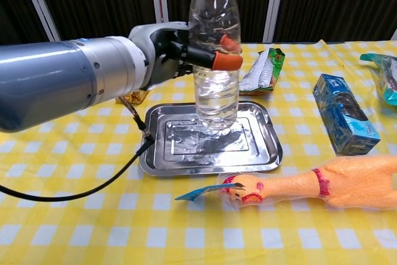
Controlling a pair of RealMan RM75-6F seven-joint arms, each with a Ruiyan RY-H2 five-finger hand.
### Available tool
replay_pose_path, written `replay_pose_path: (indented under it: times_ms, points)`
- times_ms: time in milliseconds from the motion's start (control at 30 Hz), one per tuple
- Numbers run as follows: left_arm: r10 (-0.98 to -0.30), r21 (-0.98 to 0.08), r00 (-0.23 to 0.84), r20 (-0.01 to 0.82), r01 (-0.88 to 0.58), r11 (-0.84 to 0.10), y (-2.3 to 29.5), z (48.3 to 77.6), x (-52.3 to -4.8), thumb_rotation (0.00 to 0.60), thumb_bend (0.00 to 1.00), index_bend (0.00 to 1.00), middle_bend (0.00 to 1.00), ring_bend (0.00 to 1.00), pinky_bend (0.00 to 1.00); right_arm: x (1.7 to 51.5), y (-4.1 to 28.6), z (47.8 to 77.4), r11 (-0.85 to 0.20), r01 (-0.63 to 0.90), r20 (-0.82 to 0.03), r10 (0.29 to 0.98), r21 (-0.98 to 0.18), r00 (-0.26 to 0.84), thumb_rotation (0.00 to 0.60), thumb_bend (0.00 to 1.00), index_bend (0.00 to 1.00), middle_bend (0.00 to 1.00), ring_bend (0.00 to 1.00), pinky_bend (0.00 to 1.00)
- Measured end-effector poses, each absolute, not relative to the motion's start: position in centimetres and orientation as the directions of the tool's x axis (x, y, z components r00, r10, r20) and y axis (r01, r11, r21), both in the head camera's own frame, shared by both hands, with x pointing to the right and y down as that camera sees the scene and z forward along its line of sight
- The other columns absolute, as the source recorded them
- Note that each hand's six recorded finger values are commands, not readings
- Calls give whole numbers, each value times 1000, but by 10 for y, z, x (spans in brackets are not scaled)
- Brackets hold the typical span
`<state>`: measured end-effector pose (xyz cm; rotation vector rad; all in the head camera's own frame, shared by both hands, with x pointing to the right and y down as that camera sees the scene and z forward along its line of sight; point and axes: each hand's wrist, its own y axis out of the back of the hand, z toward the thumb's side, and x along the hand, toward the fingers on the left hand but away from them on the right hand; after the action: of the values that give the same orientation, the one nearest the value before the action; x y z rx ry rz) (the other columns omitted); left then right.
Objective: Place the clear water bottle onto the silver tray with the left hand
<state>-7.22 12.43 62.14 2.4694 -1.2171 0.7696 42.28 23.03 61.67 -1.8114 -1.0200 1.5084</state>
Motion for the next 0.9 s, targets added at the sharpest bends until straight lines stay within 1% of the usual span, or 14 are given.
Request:
replay_pose_path:
  times_ms: [100, 167, 233, 400, 500, 600, 700, 767, 900]
  points:
    - [-636, 41, 528, 563, -787, -616, 124, 616, -68, 600, 457, 508, 434, 0, 27, 425, 230, 615, -546, 200, -543, 837, -814, 71, 600, 50, 111, 0, 3, 0]
    - [-648, 16, 518, 558, -788, -616, 122, 612, -76, 600, 457, 510, 435, 0, 26, 424, 231, 615, -547, 200, -544, 836, -813, 75, 600, 49, 110, 0, 4, 0]
    - [-672, -27, 487, 558, -798, -602, 119, 608, -93, 600, 457, 511, 434, 0, 26, 422, 232, 615, -549, 198, -545, 835, -812, 80, 600, 49, 111, 0, 4, 0]
    - [-712, -144, 396, 580, -810, -568, 116, 602, -149, 600, 456, 511, 442, 0, 26, 416, 234, 614, -553, 194, -545, 833, -810, 96, 600, 49, 111, 0, 4, 0]
    - [-743, -206, 307, 595, -835, -510, 115, 600, -197, 600, 456, 513, 448, 0, 26, 413, 236, 615, -559, 191, -550, 829, -807, 101, 600, 49, 111, 0, 4, 0]
    - [-760, -193, 270, 591, -868, -458, 113, 598, -221, 600, 457, 514, 450, 0, 26, 412, 236, 617, -563, 187, -554, 826, -805, 103, 600, 49, 111, 0, 4, 0]
    - [-766, -156, 272, 582, -887, -434, 113, 598, -229, 600, 462, 519, 455, 0, 26, 412, 235, 618, -563, 187, -554, 826, -805, 101, 600, 49, 111, 0, 4, 0]
    - [-759, -124, 296, 580, -889, -442, 116, 602, -223, 600, 470, 525, 462, 0, 26, 413, 234, 618, -562, 187, -554, 827, -806, 98, 600, 50, 111, 0, 4, 0]
    - [-735, -61, 343, 585, -885, -462, 125, 612, -195, 600, 494, 532, 461, 0, 27, 416, 233, 618, -559, 189, -553, 829, -807, 87, 600, 49, 111, 0, 4, 0]
